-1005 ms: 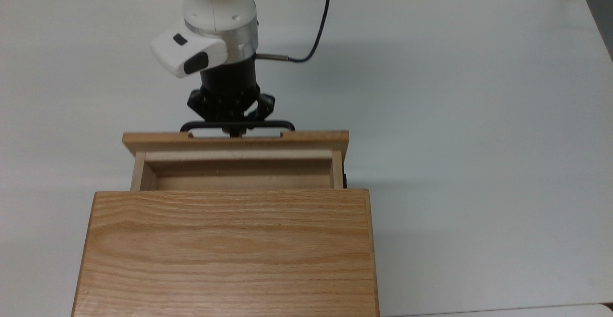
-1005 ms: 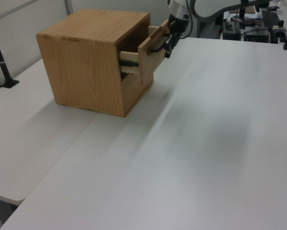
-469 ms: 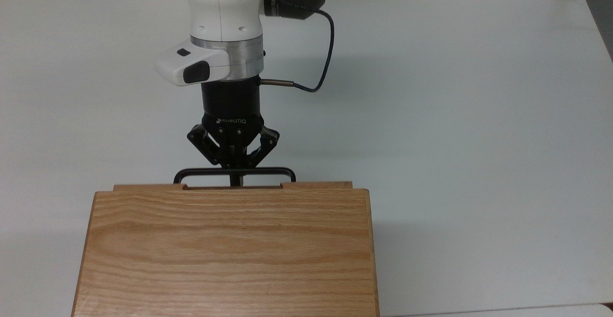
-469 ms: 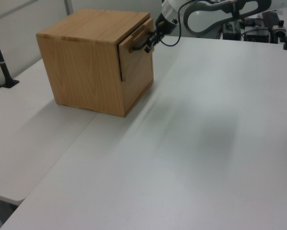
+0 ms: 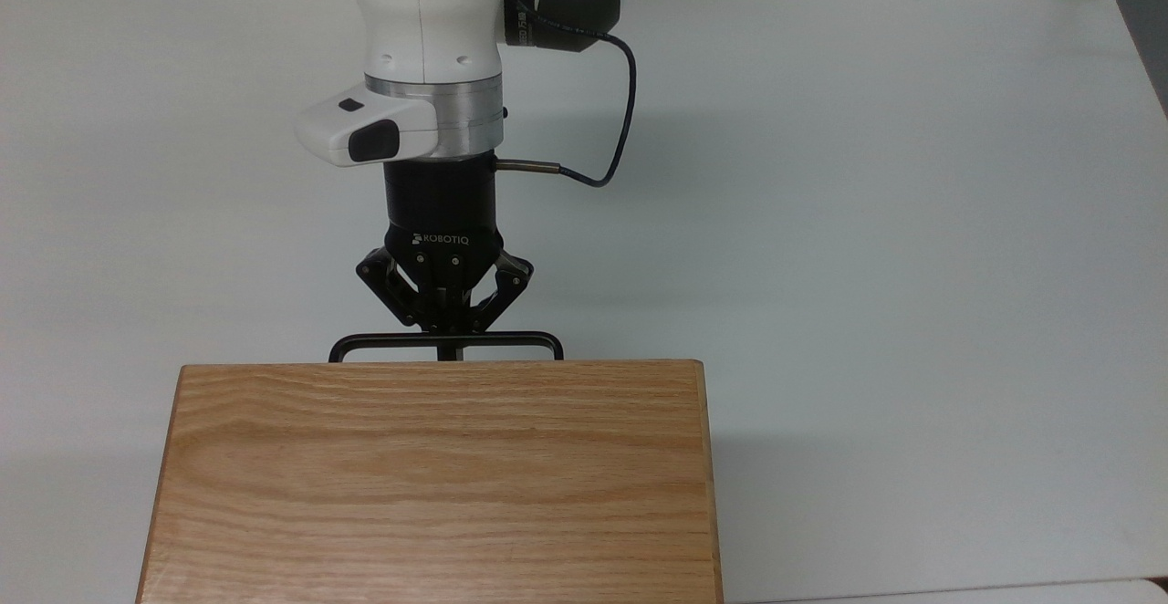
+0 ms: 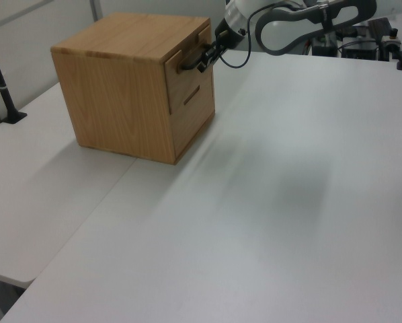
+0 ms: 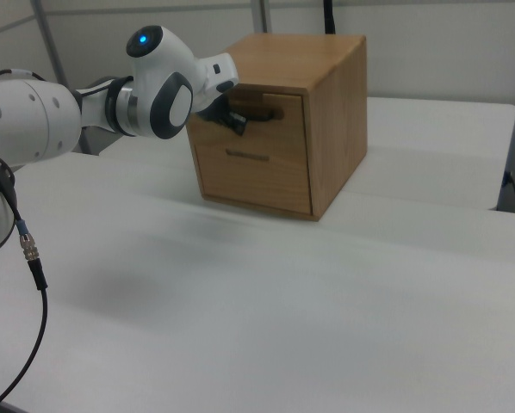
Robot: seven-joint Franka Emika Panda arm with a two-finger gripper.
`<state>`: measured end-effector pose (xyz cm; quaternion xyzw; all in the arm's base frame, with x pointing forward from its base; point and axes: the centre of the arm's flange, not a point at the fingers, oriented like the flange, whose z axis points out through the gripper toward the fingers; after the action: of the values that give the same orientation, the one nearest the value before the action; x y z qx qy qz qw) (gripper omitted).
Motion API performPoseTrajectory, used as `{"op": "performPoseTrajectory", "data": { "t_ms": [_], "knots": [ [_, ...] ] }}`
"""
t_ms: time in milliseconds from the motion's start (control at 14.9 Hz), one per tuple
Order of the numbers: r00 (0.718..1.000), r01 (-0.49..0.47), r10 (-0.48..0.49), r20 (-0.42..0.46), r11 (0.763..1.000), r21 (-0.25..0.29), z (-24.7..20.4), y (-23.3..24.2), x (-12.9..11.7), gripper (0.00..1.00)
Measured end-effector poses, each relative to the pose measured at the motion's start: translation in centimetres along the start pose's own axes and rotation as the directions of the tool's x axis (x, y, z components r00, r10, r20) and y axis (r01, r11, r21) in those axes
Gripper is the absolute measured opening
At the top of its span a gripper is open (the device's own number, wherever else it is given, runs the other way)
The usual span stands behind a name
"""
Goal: Close the drawer by sliding it
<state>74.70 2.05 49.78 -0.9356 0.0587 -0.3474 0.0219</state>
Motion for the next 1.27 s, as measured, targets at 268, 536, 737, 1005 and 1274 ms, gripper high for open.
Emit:
{"op": "performPoseTrajectory", "data": {
  "t_ms": [268,536,737,1005,1274],
  "knots": [
    [0.998,-0.002,0.002,0.067,1.0,-0.012,0.9,0.5,-1.8,0.01],
    [0.964,-0.003,0.015,0.264,0.999,-0.048,-2.9,1.2,-3.5,0.01],
    [0.893,0.001,0.037,0.449,0.996,-0.084,-8.0,2.1,-4.5,0.01],
    [0.821,0.009,0.052,0.569,0.995,-0.103,-14.9,2.5,-6.2,0.01],
    [0.793,0.016,0.051,0.607,0.994,-0.104,-20.0,2.5,-8.1,0.02]
  ]
}}
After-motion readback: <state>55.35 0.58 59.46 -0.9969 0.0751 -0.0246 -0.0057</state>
